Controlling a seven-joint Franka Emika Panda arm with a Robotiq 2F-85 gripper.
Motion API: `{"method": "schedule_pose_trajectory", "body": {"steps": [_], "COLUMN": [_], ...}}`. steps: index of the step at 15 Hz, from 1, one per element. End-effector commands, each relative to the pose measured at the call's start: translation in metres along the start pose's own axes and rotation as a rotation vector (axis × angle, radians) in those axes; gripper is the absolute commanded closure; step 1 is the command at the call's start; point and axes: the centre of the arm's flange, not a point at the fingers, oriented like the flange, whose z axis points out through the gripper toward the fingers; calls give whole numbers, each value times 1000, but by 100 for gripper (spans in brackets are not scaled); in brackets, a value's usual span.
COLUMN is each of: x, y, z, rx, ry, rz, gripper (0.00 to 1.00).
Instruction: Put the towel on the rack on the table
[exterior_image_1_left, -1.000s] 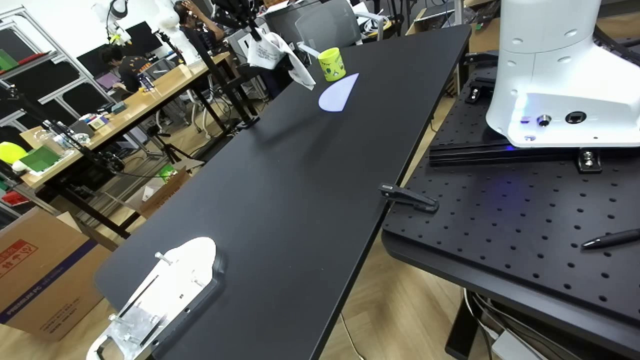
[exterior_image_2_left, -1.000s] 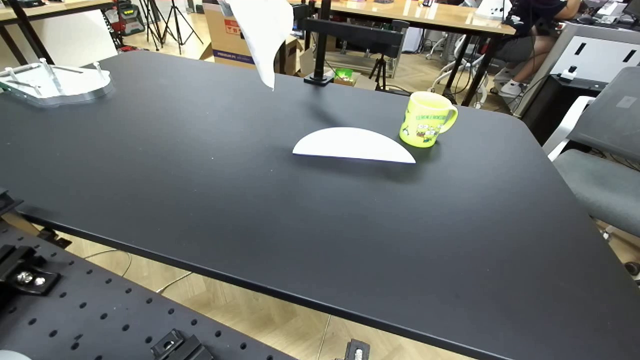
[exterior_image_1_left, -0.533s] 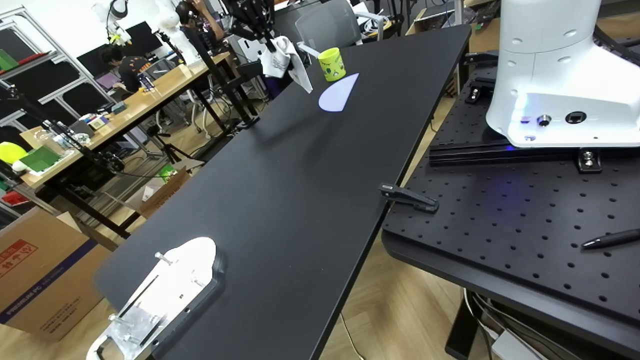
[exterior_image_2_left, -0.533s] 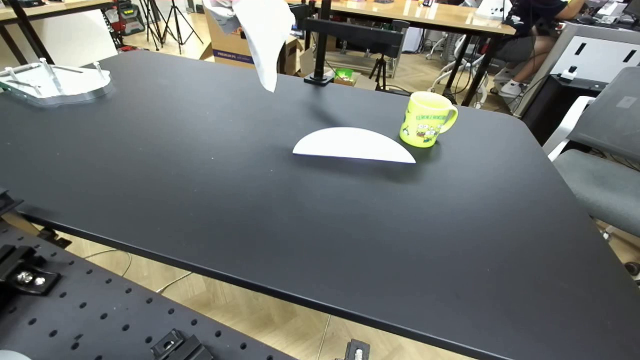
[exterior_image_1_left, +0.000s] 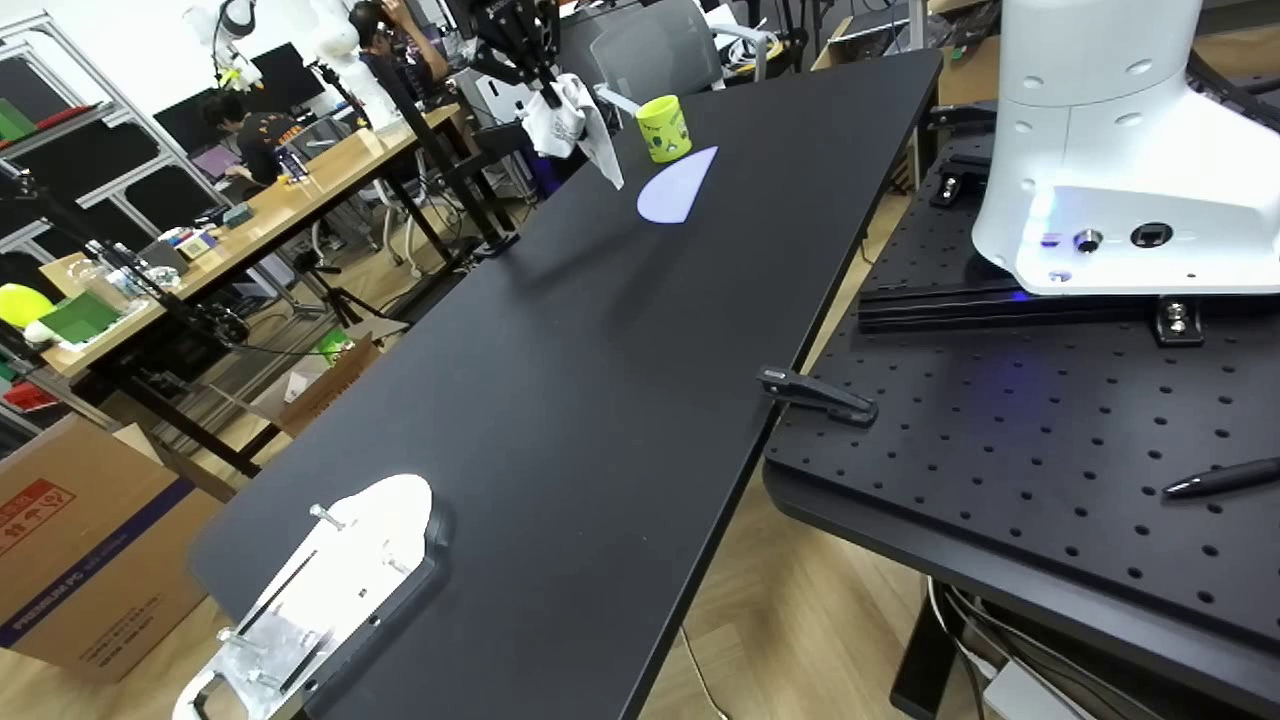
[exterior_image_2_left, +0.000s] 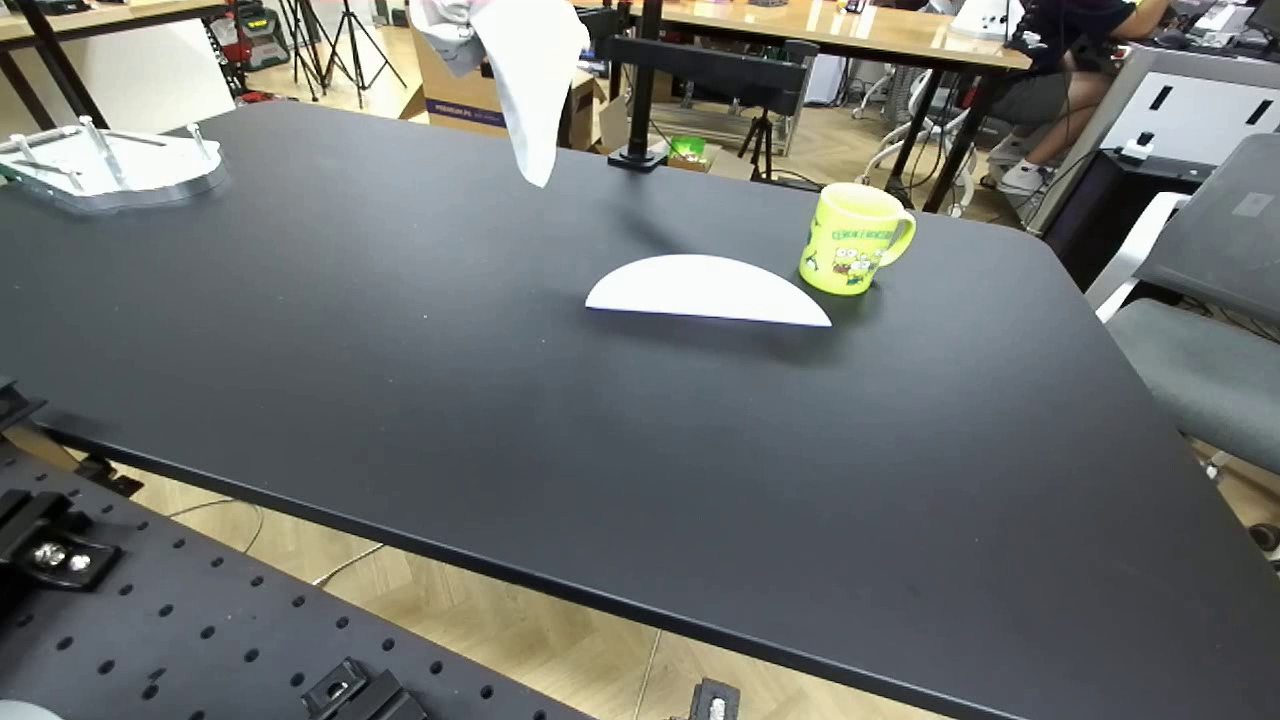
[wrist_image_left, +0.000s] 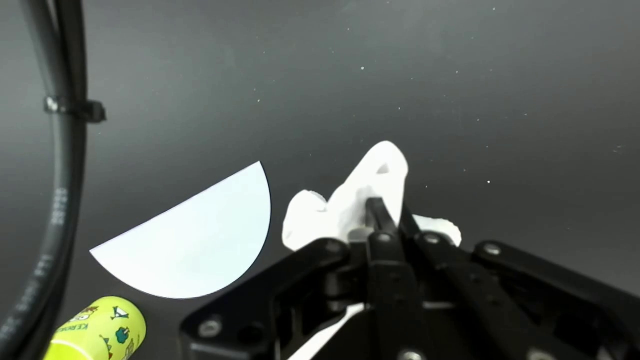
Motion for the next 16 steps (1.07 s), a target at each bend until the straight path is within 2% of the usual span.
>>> {"method": "schedule_pose_trajectory", "body": {"steps": [1, 10, 12, 16], "x": [-4, -14, -18, -30], "y": [5, -3, -6, -14], "z": [-9, -60, -70, -76], "rx": [14, -11, -4, 14], "ry": [21, 121, 143, 136], "rz": [0, -25, -38, -110], "gripper": [64, 4, 0, 0]}}
